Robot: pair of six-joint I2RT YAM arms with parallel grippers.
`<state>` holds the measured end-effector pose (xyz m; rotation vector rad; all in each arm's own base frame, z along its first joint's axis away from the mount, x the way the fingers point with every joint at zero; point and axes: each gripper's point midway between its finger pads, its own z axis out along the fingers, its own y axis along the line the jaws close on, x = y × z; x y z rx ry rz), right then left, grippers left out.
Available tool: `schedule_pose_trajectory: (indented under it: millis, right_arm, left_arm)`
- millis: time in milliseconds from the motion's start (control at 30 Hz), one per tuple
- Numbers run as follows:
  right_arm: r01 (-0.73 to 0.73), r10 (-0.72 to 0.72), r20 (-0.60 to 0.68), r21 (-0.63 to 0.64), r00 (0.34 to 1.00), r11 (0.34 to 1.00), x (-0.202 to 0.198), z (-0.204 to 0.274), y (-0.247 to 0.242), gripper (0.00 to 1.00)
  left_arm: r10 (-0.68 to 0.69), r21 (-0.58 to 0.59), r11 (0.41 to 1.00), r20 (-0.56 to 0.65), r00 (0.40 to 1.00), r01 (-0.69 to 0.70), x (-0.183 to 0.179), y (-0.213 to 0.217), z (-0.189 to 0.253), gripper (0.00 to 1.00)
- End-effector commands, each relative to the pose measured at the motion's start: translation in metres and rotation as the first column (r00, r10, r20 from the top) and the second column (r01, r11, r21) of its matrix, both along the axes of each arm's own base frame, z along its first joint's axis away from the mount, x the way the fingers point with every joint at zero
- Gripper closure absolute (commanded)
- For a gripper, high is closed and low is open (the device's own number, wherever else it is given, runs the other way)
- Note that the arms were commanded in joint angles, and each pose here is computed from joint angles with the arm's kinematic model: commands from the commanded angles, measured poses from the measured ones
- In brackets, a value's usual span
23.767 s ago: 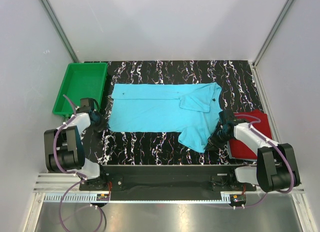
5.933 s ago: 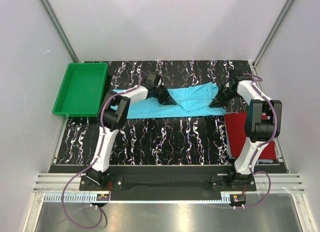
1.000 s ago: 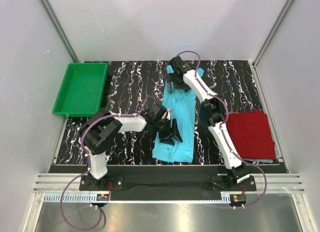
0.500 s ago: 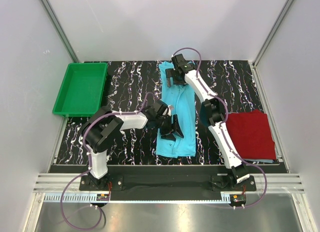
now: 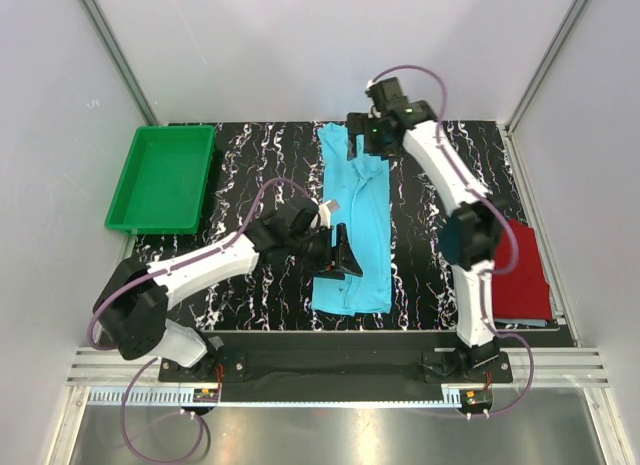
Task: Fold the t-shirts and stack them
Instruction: Fold the tshirt
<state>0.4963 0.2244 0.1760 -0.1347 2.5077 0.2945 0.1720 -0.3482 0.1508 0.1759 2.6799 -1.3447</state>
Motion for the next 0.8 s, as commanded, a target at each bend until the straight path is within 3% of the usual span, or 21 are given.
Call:
schedule_pose_trajectory:
  millis: [0, 167, 233, 267, 367, 467, 600, 700, 767]
  right_arm:
    - [-0.031, 0.039, -0.069, 0.118, 0.997, 0.993, -0.059, 0.036, -0.004, 0.0]
    - [-0.009, 0.032, -0.24, 0.097, 0.97, 0.995, -0.149, 0.002, -0.034, 0.02]
    - [-0.009, 0.039, -0.244, 0.122, 0.969, 0.992, -0.179, 0.004, -0.041, 0.05]
    - [0.023, 0.021, -0.348, 0.123, 0.937, 0.992, -0.209, -0.028, -0.047, 0.08]
    - [0.064, 0.023, -0.413, 0.195, 0.911, 0.979, -0.255, -0.052, -0.049, 0.18]
    - [0.105, 0.021, -0.475, 0.237, 0.88, 0.966, -0.29, -0.073, -0.055, 0.21]
    - [0.154, 0.006, -0.516, 0.265, 0.857, 0.952, -0.31, -0.094, -0.063, 0.24]
    - [0.204, 0.004, -0.557, 0.31, 0.83, 0.929, -0.317, -0.103, -0.062, 0.36]
    - [0.24, -0.006, -0.575, 0.332, 0.818, 0.912, -0.316, -0.104, -0.058, 0.37]
  left_arm:
    - [0.019, 0.113, 0.993, -0.001, 1.0, -0.019, -0.002, 0.03, -0.021, 0.36]
    - [0.071, 0.169, 0.983, 0.009, 0.997, -0.072, 0.003, 0.064, -0.037, 0.37]
    - [0.109, 0.187, 0.977, -0.005, 0.994, -0.106, 0.007, 0.08, -0.048, 0.38]
    - [0.119, 0.194, 0.974, -0.013, 0.993, -0.115, 0.008, 0.085, -0.052, 0.38]
    - [0.152, 0.232, 0.963, -0.046, 0.987, -0.138, 0.009, 0.099, -0.07, 0.38]
    - [0.159, 0.26, 0.956, -0.075, 0.984, -0.135, 0.011, 0.103, -0.084, 0.38]
    - [0.154, 0.289, 0.95, -0.105, 0.982, -0.118, 0.009, 0.104, -0.098, 0.4]
    - [0.156, 0.31, 0.945, -0.14, 0.978, -0.106, 0.003, 0.109, -0.11, 0.41]
    - [0.151, 0.299, 0.949, -0.154, 0.976, -0.1, 0.001, 0.108, -0.112, 0.41]
